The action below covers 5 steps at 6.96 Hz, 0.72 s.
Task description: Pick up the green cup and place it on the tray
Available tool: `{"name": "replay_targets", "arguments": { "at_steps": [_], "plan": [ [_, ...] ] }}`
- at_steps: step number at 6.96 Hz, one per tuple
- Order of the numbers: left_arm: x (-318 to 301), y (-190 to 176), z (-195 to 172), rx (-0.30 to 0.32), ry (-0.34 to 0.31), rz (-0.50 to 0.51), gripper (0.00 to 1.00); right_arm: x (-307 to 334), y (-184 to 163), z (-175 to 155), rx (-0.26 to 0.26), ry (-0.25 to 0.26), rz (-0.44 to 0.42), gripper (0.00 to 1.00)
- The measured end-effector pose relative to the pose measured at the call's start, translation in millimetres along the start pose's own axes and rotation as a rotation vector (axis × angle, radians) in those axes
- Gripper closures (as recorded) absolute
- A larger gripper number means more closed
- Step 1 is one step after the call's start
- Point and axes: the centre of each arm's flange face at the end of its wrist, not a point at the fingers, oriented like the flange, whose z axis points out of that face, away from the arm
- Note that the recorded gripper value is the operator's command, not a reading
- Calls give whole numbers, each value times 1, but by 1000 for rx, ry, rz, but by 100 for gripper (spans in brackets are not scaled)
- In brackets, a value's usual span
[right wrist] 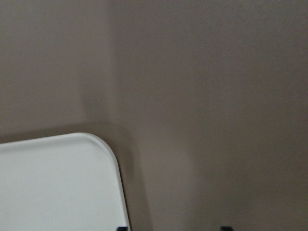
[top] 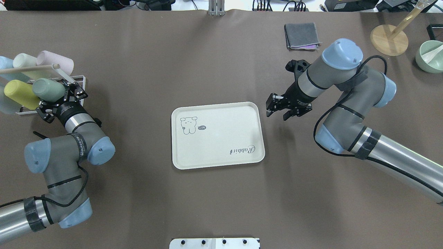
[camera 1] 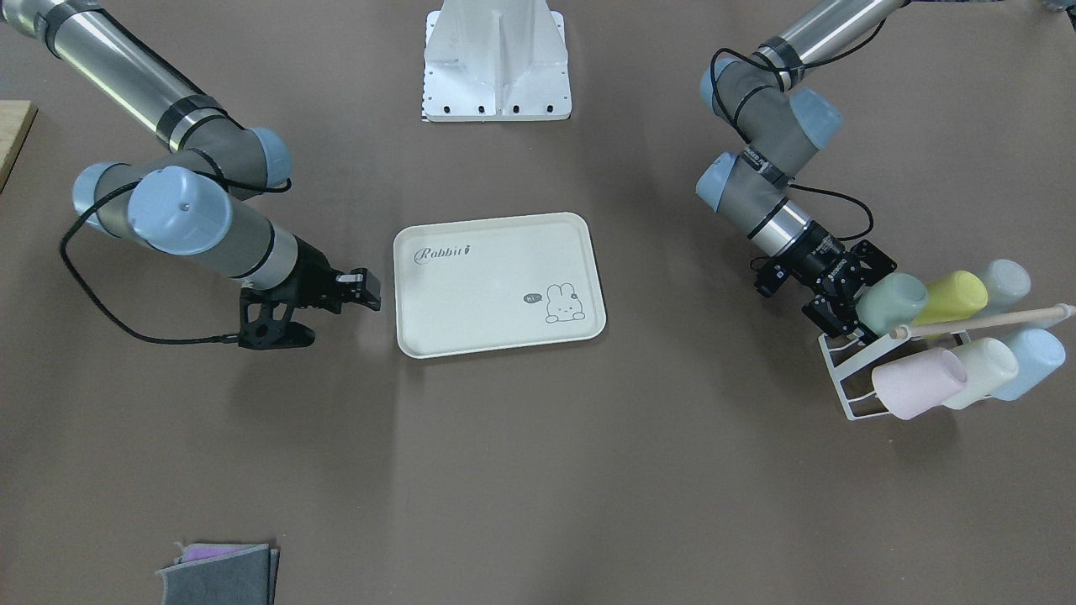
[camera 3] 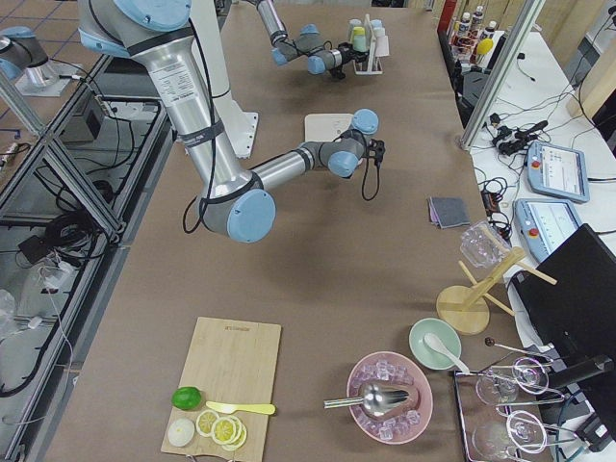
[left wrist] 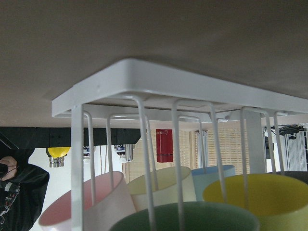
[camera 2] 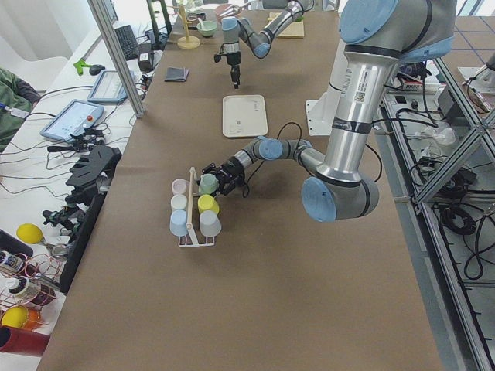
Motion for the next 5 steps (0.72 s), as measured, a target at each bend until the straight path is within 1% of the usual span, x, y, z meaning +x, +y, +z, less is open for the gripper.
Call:
{"name": "replay_targets", "arguments": {
  "at_steps": [1, 2, 3, 4, 5],
  "plan": [
    [0, 0, -1, 1, -1, -1, 45, 37, -11, -29, 25, 3, 30, 0],
    [-1, 1, -1, 2, -2, -2, 47, 92, -16, -57, 50, 20, 41, 0],
    [-1, 1, -2, 2, -3, -3, 47, 165, -16, -85, 73, 54, 39, 0],
    [-2, 3, -3, 4, -4, -5, 47, 236, -9, -110, 83, 88, 45, 0],
    [-2, 6, -4, 6, -6, -8, 48, 292, 3, -129, 76, 115, 65, 0]
  ]
}}
